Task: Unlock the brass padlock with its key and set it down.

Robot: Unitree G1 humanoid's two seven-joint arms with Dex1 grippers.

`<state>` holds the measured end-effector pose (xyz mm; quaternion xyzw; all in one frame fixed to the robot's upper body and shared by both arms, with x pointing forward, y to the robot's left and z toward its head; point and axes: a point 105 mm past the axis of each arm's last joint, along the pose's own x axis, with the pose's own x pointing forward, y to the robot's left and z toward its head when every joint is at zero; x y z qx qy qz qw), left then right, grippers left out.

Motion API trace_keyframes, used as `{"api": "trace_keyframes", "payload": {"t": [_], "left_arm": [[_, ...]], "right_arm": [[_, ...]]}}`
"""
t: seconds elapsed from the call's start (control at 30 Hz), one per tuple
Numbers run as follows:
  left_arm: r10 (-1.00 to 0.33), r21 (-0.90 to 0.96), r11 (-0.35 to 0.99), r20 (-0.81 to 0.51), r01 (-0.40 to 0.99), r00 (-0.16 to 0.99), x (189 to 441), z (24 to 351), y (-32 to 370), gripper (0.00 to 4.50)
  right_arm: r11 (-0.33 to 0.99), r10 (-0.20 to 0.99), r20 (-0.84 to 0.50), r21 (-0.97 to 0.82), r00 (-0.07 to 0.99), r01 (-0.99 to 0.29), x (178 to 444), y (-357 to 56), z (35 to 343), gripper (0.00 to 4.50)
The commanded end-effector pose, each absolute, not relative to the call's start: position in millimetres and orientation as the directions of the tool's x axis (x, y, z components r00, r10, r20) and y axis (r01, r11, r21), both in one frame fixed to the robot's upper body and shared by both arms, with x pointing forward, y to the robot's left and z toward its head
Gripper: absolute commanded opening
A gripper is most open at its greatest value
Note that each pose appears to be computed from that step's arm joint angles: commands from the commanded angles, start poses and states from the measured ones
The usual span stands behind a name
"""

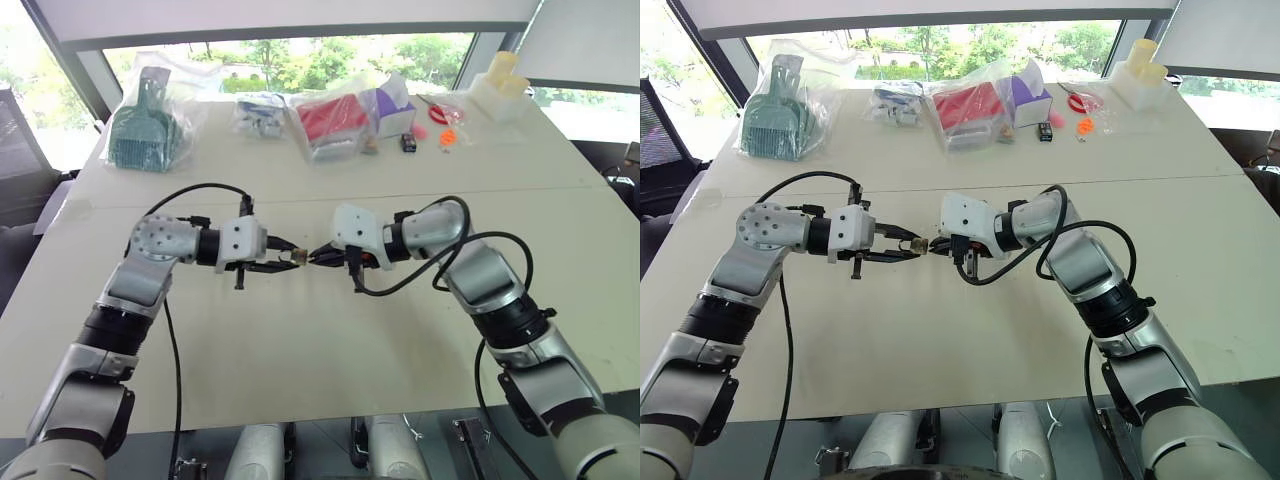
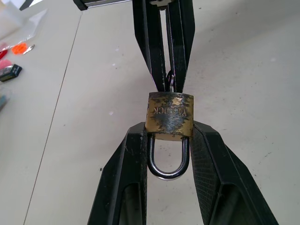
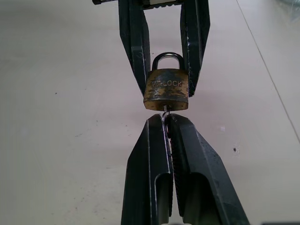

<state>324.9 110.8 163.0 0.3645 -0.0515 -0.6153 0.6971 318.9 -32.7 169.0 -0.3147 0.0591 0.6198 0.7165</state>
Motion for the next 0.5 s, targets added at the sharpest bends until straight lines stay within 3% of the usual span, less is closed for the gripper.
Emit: {"api": "trace_keyframes", "payload": {"t": [0.03,0.13,0.27,0.33,0.5], "left_arm": [[-0.879,0.652,0.029,-0.344,0.757,0.331,338.1,179.5,117.6,0.74],[-0.885,0.656,0.045,-0.323,0.753,0.335,339.8,181.3,116.9,0.74],[-0.895,0.624,0.09,-0.292,0.776,0.339,341.3,183.5,117.9,0.74],[-0.905,0.581,0.138,-0.254,0.802,0.34,342.2,187.9,118.1,0.74],[-0.925,0.401,0.247,-0.172,0.882,0.338,343.9,196.5,123.3,0.74]], "right_arm": [[-0.055,0.889,-0.445,-0.339,0.108,-0.939,295.7,-13.4,176.9,0.03],[-0.031,0.901,-0.412,-0.379,0.138,-0.925,297.0,-10.2,181.9,0.03],[-0.042,0.906,-0.348,-0.64,0.24,-0.767,303.9,-6.0,188.5,0.03],[-0.115,0.879,-0.358,-0.801,0.316,-0.587,312.8,-10.6,181.6,0.03],[-0.249,0.872,-0.3,-0.952,0.387,-0.176,323.5,-20.4,173.1,0.03]]}}
